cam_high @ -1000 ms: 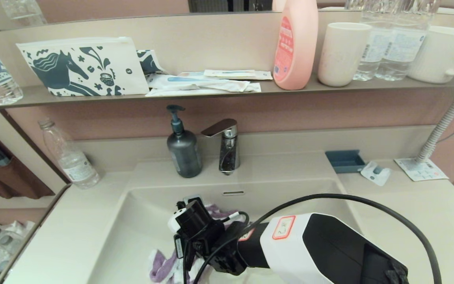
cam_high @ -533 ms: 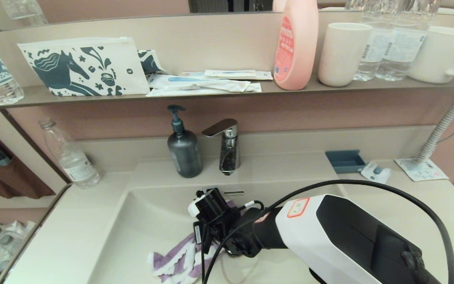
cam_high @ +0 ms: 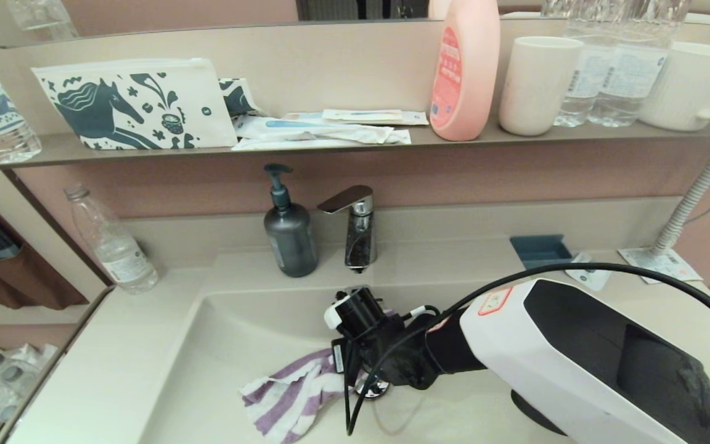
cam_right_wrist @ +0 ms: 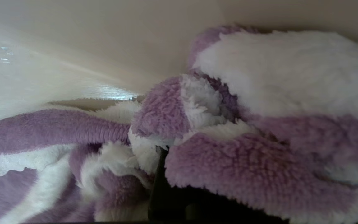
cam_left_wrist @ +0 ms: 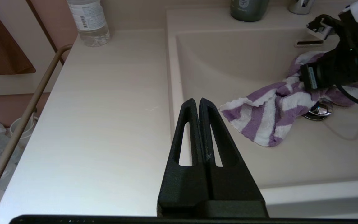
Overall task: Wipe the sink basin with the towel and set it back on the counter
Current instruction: Wipe the sink
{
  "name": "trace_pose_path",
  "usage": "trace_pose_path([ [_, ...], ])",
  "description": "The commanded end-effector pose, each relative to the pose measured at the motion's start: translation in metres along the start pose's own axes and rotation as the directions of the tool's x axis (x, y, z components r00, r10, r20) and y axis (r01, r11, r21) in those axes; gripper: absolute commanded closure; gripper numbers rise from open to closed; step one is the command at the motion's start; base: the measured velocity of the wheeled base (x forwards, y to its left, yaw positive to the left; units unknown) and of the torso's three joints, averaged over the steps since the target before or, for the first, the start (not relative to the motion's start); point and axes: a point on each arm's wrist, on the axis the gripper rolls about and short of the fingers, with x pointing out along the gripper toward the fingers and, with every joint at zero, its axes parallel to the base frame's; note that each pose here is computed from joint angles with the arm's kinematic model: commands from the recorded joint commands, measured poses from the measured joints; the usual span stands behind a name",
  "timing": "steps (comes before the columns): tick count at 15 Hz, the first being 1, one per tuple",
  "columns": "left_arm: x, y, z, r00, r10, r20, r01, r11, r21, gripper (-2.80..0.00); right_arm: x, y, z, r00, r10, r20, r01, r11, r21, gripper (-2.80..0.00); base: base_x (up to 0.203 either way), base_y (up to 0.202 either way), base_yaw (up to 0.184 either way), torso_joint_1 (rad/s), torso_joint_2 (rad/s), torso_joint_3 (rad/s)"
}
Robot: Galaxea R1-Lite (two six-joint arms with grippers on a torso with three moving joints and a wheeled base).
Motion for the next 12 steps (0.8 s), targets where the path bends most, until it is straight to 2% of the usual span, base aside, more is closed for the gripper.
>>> trace_pose_path([
  [1,0.000,0.000,0.000,1.000,0.000,-0.001,0.000,1.000,0.000,0.00,0.003,-0.023,0.001,0.998,-0.057,-0.027,0.057,0.998,0.021,0.00,0.000,0.000,0.000,0.000,0.00,0.000],
  [2,0.000,0.000,0.000,1.000,0.000,-0.001,0.000,1.000,-0.020,0.00,0.002,-0.029,-0.002,0.997,-0.072,-0.032,0.073,0.997,0.023,0.00,0.000,0.000,0.000,0.000,0.00,0.000],
  [4,0.000,0.000,0.000,1.000,0.000,-0.001,0.000,1.000,0.001,0.00,0.001,-0.039,-0.008,0.995,-0.094,-0.043,0.095,0.995,0.026,0.00,0.000,0.000,0.000,0.000,0.00,0.000],
  [8,0.000,0.000,0.000,1.000,0.000,-0.001,0.000,1.000,0.000,0.00,-0.008,-0.063,-0.016,0.985,-0.149,-0.085,0.152,0.988,0.028,0.00,0.000,0.000,0.000,0.000,0.00,0.000],
  [12,0.000,0.000,0.000,1.000,0.000,-0.001,0.000,1.000,0.000,0.00,-0.024,-0.080,-0.036,0.963,-0.211,-0.166,0.211,0.977,-0.017,0.00,0.000,0.000,0.000,0.000,0.00,0.000],
])
